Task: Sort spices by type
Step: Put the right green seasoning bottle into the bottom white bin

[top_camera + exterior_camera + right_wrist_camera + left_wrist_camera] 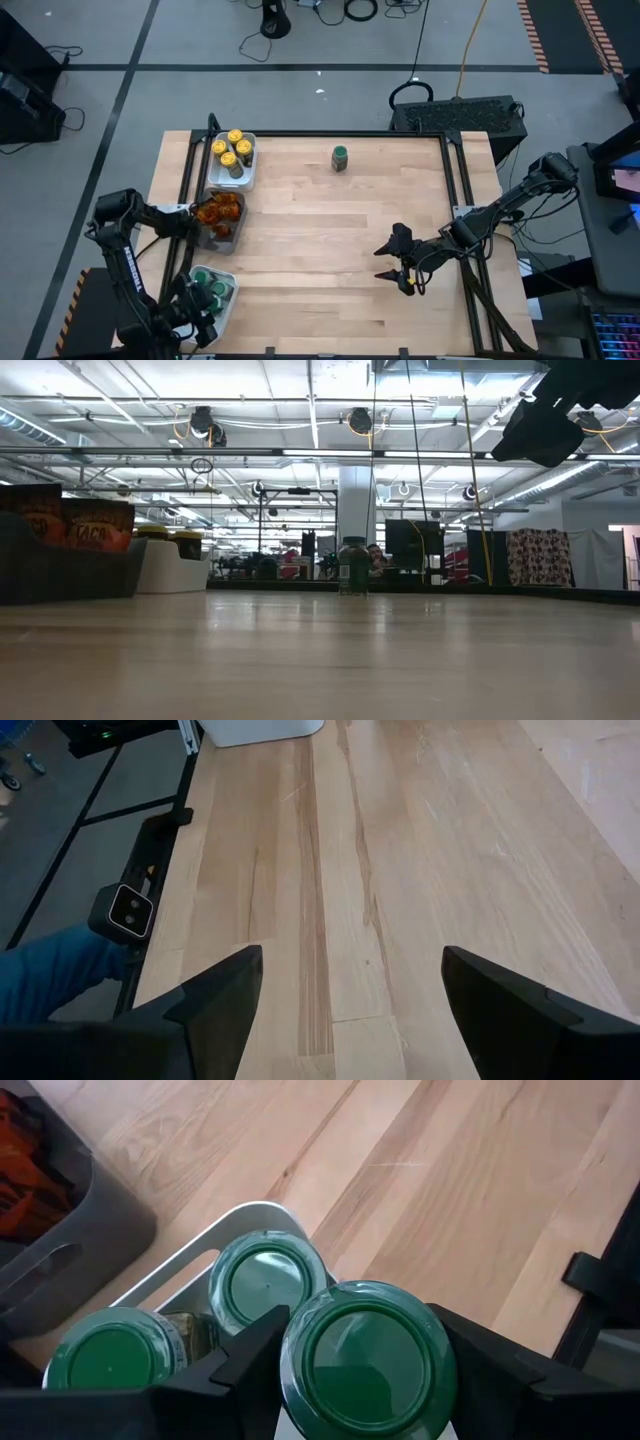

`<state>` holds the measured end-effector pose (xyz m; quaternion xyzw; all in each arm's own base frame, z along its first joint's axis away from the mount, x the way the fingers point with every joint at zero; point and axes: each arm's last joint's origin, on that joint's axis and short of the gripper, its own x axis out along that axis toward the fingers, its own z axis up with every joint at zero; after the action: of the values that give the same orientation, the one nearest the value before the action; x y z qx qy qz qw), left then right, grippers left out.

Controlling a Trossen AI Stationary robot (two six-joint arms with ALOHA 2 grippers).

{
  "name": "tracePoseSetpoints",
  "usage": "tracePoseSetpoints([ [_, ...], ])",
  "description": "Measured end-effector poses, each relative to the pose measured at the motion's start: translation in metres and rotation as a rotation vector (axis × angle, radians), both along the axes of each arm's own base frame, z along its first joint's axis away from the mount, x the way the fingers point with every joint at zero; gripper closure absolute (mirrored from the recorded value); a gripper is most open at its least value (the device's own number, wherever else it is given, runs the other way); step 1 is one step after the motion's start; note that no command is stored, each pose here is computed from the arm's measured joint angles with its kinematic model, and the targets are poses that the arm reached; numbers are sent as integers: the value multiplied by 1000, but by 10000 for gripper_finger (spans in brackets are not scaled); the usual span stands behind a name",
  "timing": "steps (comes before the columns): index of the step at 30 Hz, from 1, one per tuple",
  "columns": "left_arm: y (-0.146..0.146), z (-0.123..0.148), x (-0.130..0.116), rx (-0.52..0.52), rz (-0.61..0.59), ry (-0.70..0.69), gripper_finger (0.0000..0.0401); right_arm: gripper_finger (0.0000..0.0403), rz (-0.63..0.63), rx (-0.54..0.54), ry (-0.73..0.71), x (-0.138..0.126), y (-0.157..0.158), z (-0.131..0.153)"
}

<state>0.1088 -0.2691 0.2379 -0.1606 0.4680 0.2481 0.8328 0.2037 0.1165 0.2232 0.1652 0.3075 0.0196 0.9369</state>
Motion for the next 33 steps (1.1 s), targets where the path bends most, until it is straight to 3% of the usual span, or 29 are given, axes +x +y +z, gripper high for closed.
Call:
tracePoseSetpoints([
  [33,-1,0,0,-12,1,5,182,112,4,-5,-1,0,0,0],
])
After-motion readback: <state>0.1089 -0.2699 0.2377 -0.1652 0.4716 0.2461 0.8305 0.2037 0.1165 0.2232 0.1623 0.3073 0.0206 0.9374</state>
